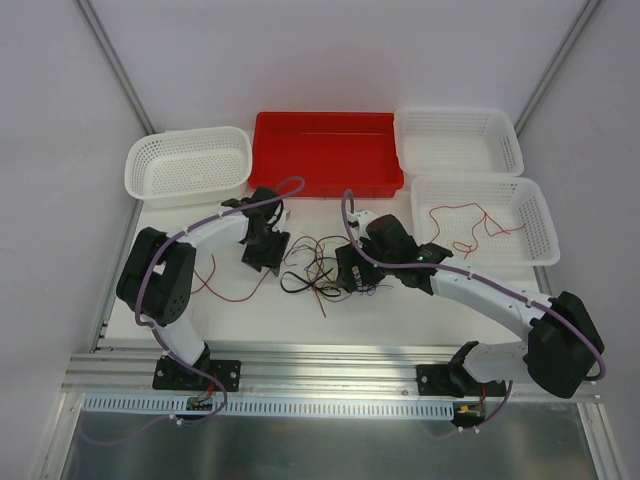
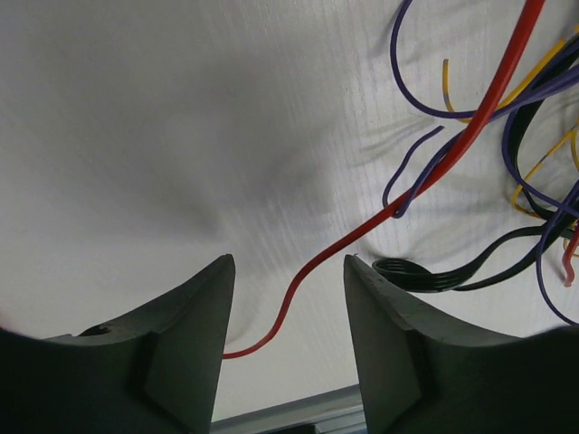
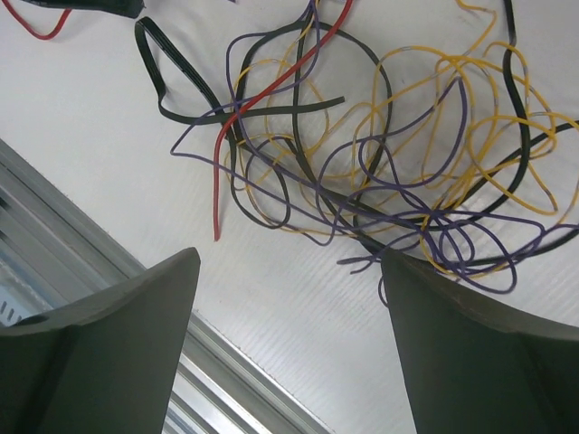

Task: Untangle the cables

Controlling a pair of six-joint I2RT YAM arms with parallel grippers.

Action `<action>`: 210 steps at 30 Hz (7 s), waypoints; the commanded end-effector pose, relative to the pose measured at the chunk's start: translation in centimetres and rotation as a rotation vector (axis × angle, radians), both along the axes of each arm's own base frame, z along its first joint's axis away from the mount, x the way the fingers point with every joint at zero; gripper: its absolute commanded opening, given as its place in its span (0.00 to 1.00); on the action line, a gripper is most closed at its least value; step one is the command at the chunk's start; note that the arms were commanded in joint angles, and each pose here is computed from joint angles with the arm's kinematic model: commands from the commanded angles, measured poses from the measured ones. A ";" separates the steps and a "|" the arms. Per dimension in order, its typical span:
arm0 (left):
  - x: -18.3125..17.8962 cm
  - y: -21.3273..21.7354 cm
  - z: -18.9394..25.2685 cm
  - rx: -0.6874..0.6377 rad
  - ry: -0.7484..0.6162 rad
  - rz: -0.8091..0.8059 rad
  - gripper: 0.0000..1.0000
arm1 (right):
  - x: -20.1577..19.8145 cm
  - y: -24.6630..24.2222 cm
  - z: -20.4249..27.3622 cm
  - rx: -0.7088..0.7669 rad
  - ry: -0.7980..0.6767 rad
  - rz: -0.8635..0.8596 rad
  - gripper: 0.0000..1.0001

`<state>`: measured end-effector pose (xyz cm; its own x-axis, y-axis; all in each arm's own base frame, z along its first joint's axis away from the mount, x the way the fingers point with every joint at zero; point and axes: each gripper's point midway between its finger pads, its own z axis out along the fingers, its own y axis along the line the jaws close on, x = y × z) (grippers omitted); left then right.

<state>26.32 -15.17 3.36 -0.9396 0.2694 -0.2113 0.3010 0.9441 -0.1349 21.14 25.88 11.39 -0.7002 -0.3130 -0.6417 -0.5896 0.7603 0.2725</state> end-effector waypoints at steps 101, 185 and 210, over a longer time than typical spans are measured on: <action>1.5 -2.0 27.7 -0.865 -0.522 0.603 0.00 | -0.7 15.3 11.2 0.507 -0.270 0.295 0.84; 4.7 10.6 14.7 -0.033 -0.659 0.417 0.99 | 16.0 -34.6 16.9 0.047 -0.483 -1.189 0.01; 4.8 10.6 13.7 -0.021 -0.618 0.418 0.99 | 14.8 -33.8 -4.3 0.203 0.365 -1.288 0.01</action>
<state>31.10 -5.24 17.59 -0.6625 -0.1038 -0.7419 -0.0439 0.9940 -0.0999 35.28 -9.35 5.91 -0.5108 0.7950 -0.3272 0.6788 0.6065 0.4139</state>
